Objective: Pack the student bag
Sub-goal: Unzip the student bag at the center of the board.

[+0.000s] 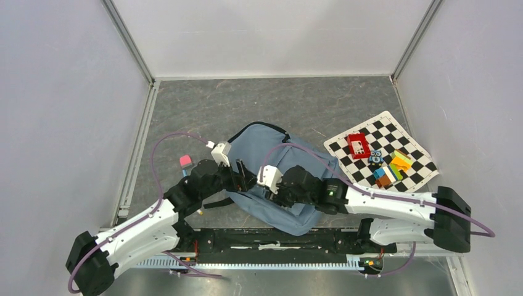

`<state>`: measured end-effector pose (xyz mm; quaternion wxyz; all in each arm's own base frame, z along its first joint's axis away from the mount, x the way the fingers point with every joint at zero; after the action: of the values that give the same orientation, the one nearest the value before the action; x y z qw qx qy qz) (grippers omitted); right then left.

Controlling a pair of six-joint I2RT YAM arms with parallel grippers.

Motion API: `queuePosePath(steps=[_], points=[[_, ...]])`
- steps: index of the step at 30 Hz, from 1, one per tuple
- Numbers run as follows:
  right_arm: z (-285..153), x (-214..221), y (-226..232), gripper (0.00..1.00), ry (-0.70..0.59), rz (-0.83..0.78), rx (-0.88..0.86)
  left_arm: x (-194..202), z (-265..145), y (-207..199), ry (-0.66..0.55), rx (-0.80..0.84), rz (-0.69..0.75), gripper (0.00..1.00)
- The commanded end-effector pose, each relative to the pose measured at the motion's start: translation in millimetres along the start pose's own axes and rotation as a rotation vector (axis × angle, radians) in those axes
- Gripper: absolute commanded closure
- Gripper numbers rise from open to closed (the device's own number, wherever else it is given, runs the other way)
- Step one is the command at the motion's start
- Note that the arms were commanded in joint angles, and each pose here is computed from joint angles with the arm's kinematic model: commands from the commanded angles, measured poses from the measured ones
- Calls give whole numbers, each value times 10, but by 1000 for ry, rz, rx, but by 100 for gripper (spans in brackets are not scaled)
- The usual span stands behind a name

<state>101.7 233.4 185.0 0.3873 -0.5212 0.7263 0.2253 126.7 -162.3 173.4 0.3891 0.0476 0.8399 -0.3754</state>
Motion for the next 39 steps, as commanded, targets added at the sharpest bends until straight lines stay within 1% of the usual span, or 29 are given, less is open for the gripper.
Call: queuePosePath(steps=[1, 3, 7, 9, 12, 17, 19, 21, 22, 24, 27, 28, 31, 33, 36, 39], points=[[36, -326, -77, 52, -28, -77, 175, -105, 31, -118, -101, 35, -67, 12], [67, -343, -95, 54, -11, -90, 214, -88, 48, -135, -94, 41, -74, 12], [136, -301, -107, 56, 24, -104, 238, -45, 72, -134, -73, 37, -75, 13], [191, -211, -97, 57, 57, -106, 235, -30, 81, -121, -67, 31, -75, 16], [260, -91, -67, 59, 86, -99, 211, -32, 79, -120, -67, 31, -72, 17], [323, -58, -25, 57, 91, -96, 173, -45, 68, -91, -96, 1, -75, 17], [352, -23, -25, 58, 109, -103, 174, -52, 73, -88, -102, -6, -75, 22], [372, 33, -23, 58, 121, -111, 173, -60, 76, -94, -102, -6, -75, 23], [370, 53, -22, 61, 109, -113, 169, -64, 76, -100, -102, -3, -75, 24], [341, 86, -28, 72, 71, -112, 182, -60, 75, -98, -101, -1, -72, 25], [259, 40, -92, 98, 29, -85, 272, -55, 65, -99, -98, 10, -52, 26], [228, -7, -108, 100, 12, -76, 293, -60, 60, -103, -97, 17, -38, 26], [116, -175, -150, 100, -52, -48, 344, -60, 61, -108, -93, 40, 9, 26], [47, -290, -169, 100, -88, -29, 365, -36, 67, -123, -70, 77, 37, 26], [-1, -389, -181, 100, -103, -10, 380, 9, 85, -115, -46, 107, 74, 25], [4, -439, -175, 100, -97, -2, 373, 30, 77, -136, -50, 143, 106, 21]])
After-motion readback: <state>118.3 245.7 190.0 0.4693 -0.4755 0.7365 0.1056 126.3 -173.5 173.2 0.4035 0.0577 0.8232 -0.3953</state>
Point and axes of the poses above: each gripper's point midway between its finger pads, its own z axis out along the fingers, its own y axis along the line the jaws close on, x = y × z, the point moved 10 cm from there along -z, back along the fingers, and after that the axes turned 2 degrees about z, right-handed, at the moved point
